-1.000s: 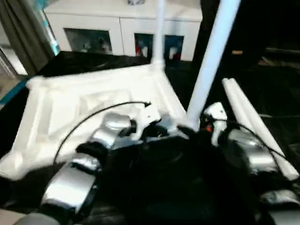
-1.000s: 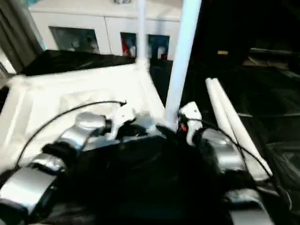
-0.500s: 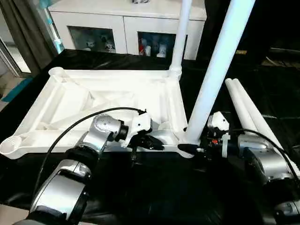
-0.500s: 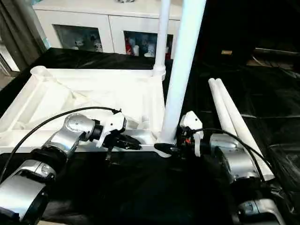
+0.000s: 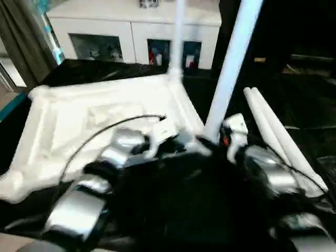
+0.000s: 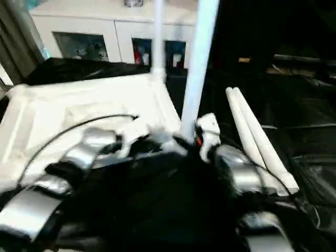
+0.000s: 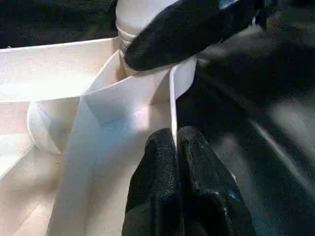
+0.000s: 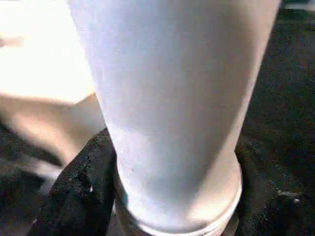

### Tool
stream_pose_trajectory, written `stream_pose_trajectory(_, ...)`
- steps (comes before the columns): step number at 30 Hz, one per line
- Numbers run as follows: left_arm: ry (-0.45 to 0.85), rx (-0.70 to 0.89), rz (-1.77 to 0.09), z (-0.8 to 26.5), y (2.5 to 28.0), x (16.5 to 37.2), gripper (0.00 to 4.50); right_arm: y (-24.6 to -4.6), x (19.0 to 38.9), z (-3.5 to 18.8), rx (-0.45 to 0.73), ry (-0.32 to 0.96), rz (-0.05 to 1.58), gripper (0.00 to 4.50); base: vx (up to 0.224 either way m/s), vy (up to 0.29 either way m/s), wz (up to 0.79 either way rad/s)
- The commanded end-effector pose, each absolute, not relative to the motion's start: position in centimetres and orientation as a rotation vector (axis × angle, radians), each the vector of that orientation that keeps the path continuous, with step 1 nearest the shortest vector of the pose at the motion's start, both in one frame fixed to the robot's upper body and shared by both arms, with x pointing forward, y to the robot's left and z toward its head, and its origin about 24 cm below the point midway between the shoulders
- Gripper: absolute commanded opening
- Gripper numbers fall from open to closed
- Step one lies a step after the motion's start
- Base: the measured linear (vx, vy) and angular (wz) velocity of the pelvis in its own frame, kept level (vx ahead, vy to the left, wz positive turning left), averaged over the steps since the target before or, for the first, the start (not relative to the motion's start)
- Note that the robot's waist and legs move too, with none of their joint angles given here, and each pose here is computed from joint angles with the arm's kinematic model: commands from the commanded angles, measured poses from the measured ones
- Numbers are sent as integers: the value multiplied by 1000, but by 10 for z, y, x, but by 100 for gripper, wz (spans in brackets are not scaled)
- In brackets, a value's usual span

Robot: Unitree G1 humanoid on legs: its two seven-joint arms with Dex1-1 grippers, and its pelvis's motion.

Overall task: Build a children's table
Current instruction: Rotate leg to tighten

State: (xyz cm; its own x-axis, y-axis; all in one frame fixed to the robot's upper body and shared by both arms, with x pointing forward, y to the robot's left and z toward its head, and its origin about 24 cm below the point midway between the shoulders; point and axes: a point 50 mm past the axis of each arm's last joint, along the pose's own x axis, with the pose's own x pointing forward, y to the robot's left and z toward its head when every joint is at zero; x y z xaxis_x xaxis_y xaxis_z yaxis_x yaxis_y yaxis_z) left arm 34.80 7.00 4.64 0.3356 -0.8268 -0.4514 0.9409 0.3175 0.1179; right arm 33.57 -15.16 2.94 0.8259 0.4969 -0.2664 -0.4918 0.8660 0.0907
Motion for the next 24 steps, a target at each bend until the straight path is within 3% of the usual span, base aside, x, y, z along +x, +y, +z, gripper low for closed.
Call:
stream_pose_trajectory(1,307,356,-1162,51,56,350,0,-155,326,0,8,435,430,273,0,0,0)
stream_pose_trajectory(5,279,335,-1118,55,28,351,0,-124,334,2,44,407,397,273,0,0,0)
stream_pose_trajectory(9,268,347,-1143,56,23,349,0,-114,336,7,-10,367,457,273,0,0,0)
stream_pose_trajectory(10,267,351,-1147,56,23,349,0,-113,336,7,-8,361,476,328,0,0,0)
stream_pose_trajectory(15,266,354,-1221,53,35,346,0,-124,333,17,-14,301,605,383,0,0,0)
stream_pose_trajectory(22,276,368,-1444,52,67,336,0,-156,311,35,-100,275,962,383,0,0,0)
stream_pose_trajectory(24,280,361,-1467,52,71,335,0,-160,309,38,-99,281,993,383,0,0,0)
